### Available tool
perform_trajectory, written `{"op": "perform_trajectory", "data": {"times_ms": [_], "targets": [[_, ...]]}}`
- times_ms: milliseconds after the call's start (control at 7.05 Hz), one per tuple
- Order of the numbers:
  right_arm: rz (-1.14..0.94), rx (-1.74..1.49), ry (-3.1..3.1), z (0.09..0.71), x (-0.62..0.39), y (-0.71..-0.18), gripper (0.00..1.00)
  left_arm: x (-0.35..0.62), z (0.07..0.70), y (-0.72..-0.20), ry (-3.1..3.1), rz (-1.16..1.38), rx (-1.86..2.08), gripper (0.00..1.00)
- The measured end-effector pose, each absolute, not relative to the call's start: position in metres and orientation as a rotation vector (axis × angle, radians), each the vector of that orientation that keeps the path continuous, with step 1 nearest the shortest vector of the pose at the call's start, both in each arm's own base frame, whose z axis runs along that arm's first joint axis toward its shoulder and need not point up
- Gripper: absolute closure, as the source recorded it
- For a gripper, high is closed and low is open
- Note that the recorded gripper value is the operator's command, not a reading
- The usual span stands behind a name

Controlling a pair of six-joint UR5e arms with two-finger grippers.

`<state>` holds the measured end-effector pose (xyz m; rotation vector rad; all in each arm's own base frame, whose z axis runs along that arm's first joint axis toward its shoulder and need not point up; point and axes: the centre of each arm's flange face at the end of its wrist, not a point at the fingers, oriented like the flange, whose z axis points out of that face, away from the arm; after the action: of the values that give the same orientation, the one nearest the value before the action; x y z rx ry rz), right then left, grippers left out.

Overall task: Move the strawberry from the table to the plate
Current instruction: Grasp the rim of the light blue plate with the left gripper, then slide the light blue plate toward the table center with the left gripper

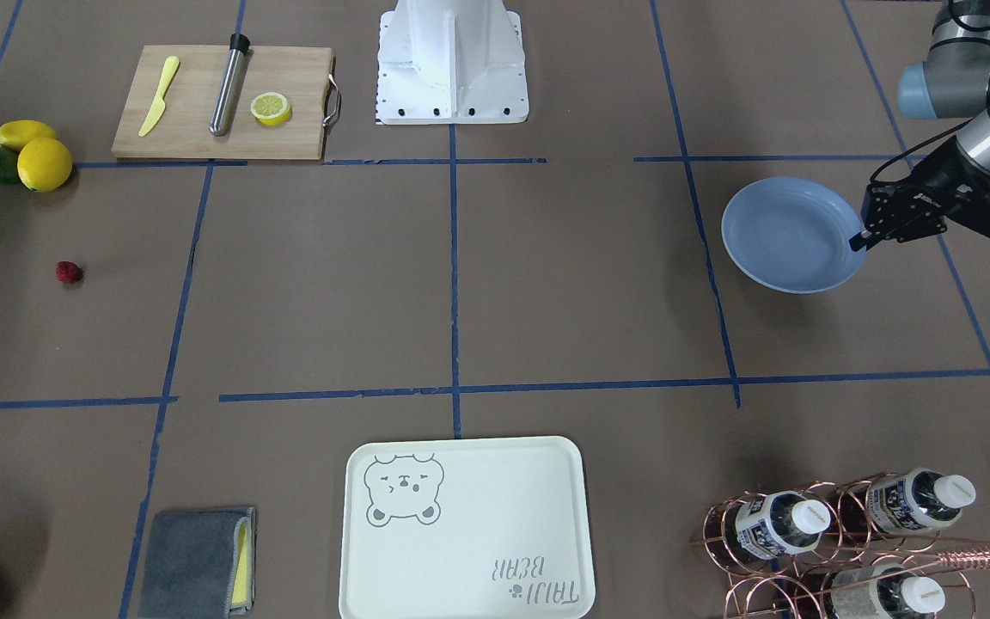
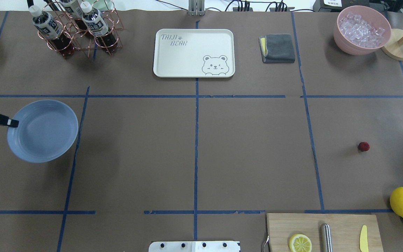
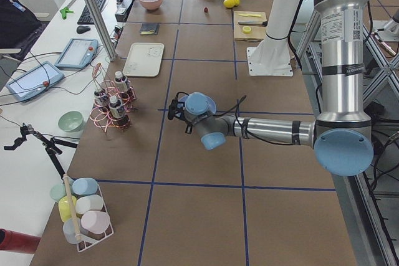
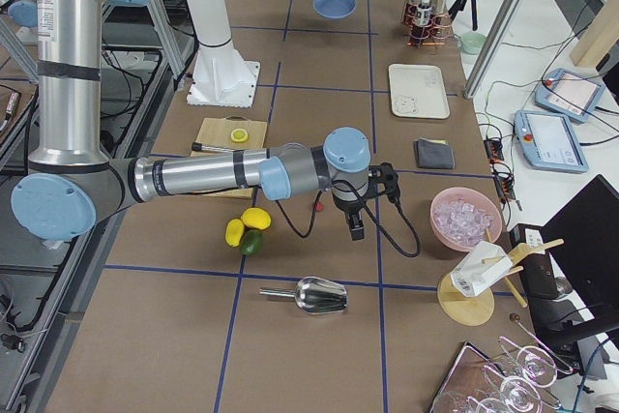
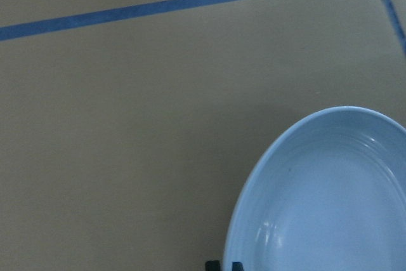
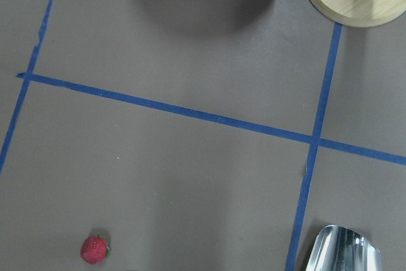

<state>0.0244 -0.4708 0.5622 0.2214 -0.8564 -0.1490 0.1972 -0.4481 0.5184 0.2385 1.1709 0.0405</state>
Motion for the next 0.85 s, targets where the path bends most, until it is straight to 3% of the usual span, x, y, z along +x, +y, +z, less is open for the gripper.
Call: {"op": "perform_trajectory", "data": {"times_ms": [284, 567, 851], "targets": [[-0.148, 0.219, -0.858, 0.563, 0.024, -0.471, 0.0, 0.3, 0.422, -0.467, 1.261, -0.046, 0.149, 1.0], [-0.145, 0.217, -0.862, 0.563, 0.024, -0.471, 0.0, 0.422, 0.325, -0.453, 1.276, -0.079, 0.083, 1.0], [-0.134, 0.213, -0.865, 0.562, 0.024, -0.471, 0.0, 0.498, 0.288, -0.417, 1.265, -0.066, 0.062, 1.0]]}}
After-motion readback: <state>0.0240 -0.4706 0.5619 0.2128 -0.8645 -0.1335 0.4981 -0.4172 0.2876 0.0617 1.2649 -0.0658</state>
